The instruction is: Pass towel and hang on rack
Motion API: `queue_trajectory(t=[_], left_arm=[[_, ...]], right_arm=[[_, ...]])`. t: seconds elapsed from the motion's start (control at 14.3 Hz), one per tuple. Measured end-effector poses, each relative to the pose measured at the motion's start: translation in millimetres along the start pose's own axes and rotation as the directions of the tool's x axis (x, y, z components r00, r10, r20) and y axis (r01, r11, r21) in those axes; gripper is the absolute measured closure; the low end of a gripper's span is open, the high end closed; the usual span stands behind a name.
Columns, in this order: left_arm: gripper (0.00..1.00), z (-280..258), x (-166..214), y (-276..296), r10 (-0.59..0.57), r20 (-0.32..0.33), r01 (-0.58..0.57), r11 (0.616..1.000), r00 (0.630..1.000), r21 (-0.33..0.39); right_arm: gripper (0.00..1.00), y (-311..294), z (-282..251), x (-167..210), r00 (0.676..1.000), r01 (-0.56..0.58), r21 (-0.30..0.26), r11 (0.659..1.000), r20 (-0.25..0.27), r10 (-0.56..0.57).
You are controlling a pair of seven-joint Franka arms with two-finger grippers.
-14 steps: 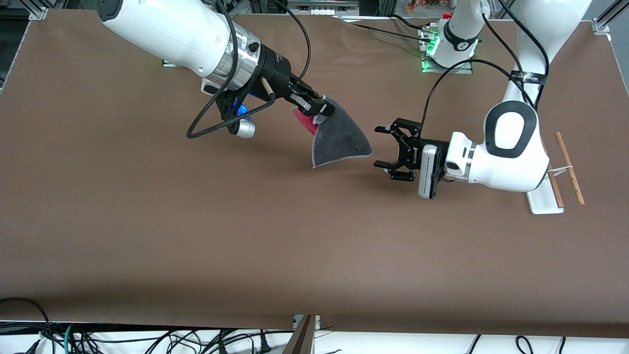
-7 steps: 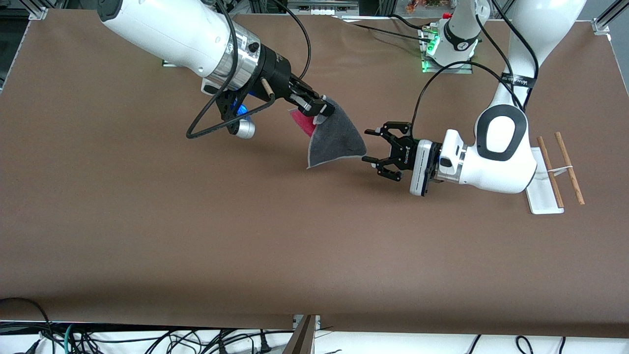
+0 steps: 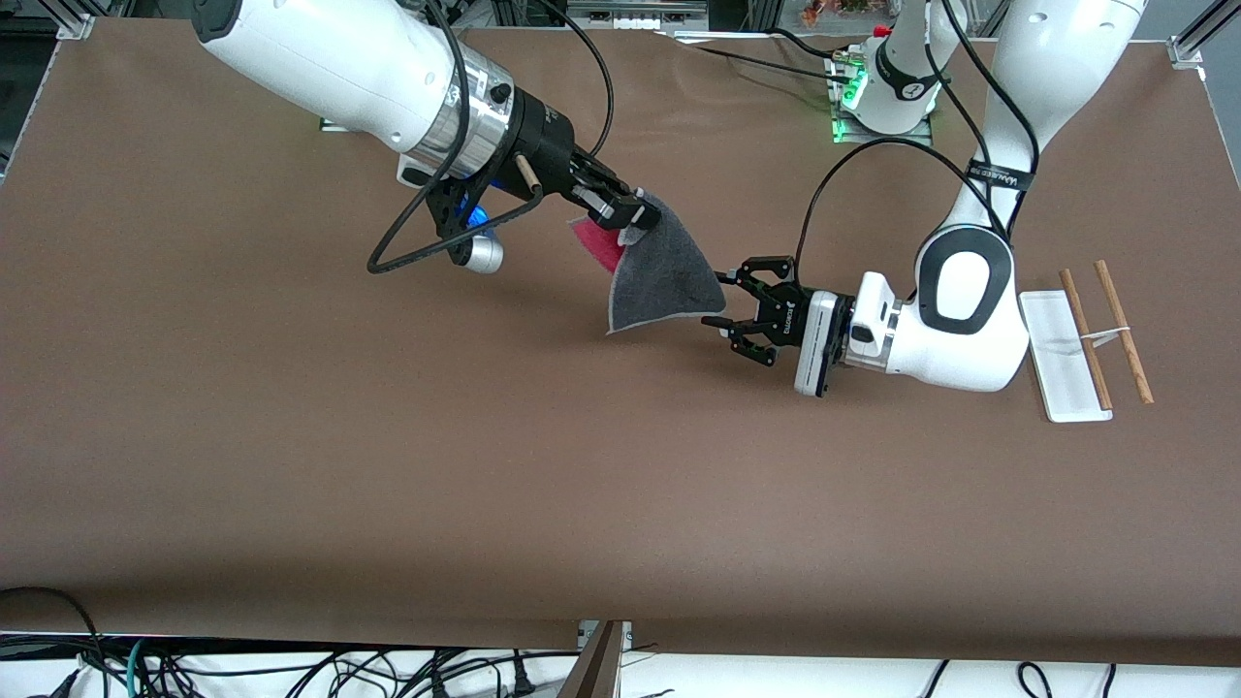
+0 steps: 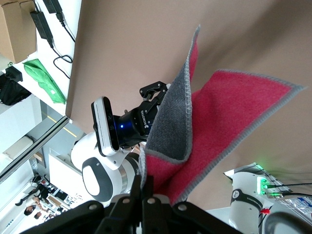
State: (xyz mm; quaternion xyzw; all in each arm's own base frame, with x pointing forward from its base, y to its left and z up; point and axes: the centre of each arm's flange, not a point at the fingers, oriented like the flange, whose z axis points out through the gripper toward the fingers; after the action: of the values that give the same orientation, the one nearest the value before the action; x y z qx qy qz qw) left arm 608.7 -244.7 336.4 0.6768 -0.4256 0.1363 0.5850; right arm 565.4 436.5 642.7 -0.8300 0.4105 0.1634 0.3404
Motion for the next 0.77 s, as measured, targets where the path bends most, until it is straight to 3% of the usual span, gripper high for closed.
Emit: queue_trajectory(t=[0.14,0.28,0.35,0.56,0.77], left_arm=[[0.40,6.6,3.5,2.5,0.009,-0.014,-0.009,1.000,1.000,-0.013],[0.57,9.2,5.2,3.5,0.021,-0.023,-0.021,1.000,1.000,-0.017],[0.71,9.2,5.2,3.4,0.024,-0.023,-0.025,1.000,0.999,-0.017],[0.95,8.4,5.1,3.2,0.027,-0.024,-0.027,1.000,0.999,-0.015],[0.96,8.4,5.1,3.2,0.027,-0.025,-0.028,1.000,0.999,-0.015]], right_arm=[[0.98,0.0,0.0,0.0,1.000,0.000,0.000,1.000,0.000,0.000],[0.98,0.0,0.0,0.0,1.000,0.000,0.000,1.000,0.000,0.000],[0.98,0.0,0.0,0.0,1.000,0.000,0.000,1.000,0.000,0.000],[0.98,0.0,0.1,0.0,1.000,0.000,0.000,1.000,0.000,0.000],[0.98,0.0,0.1,0.0,1.000,0.000,0.000,1.000,0.000,0.000]])
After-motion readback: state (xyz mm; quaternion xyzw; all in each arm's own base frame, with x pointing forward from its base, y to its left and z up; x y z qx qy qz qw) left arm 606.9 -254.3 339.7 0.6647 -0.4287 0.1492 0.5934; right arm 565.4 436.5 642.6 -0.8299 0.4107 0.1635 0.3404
